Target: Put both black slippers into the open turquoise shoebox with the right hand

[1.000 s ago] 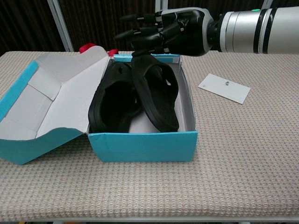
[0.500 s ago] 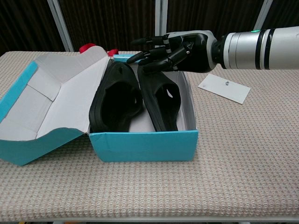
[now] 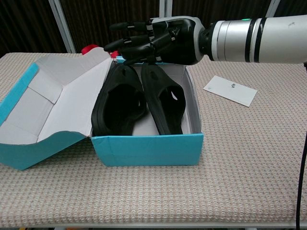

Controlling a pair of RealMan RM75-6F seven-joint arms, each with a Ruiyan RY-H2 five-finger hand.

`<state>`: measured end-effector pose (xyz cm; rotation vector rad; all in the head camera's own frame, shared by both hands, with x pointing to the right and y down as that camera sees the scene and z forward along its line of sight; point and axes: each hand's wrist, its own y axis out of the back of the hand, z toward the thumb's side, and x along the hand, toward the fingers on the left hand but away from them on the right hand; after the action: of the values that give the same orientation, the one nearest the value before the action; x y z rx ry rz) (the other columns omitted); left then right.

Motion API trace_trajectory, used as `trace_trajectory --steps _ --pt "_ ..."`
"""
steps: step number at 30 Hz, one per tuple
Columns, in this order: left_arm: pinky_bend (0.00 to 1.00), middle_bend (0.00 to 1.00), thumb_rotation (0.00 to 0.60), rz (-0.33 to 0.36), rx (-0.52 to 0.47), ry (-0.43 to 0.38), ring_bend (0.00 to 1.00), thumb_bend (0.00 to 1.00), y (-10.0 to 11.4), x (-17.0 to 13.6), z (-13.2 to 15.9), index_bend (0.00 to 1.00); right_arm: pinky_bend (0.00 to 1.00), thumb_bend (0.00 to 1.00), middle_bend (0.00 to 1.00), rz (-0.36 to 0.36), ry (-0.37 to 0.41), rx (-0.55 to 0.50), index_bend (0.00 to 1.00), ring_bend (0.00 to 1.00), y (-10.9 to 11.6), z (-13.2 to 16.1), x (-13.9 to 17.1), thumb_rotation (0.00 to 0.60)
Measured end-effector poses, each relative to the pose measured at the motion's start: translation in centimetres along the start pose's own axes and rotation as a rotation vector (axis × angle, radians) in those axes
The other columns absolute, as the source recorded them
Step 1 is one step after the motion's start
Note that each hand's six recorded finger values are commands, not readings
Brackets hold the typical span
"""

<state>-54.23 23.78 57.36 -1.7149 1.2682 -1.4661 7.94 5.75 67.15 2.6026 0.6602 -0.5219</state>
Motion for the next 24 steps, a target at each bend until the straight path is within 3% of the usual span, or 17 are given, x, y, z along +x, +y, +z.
trace_trajectory --steps 10,19,24 --pt "0.07 0.13 0.600 0.003 0.001 0.010 0.03 0.05 0.1 -0.1 -0.4 0.12 0.10 0.14 0.21 0.015 -0.039 -0.048 0.00 0.05 -0.9 -0.5 -2.9 0.600" --pt "0.07 0.13 0.600 -0.002 -0.001 0.005 0.03 0.05 -0.1 -0.1 -0.2 0.12 0.11 0.12 0.20 0.017 -0.115 -0.020 0.00 0.04 -0.9 -2.8 -2.4 0.600" --pt "0.07 0.13 0.600 0.000 0.003 0.009 0.03 0.05 0.0 -0.2 -0.3 0.12 0.11 0.12 0.19 0.016 -0.115 -0.009 0.00 0.04 -0.7 -2.9 -2.3 0.600"
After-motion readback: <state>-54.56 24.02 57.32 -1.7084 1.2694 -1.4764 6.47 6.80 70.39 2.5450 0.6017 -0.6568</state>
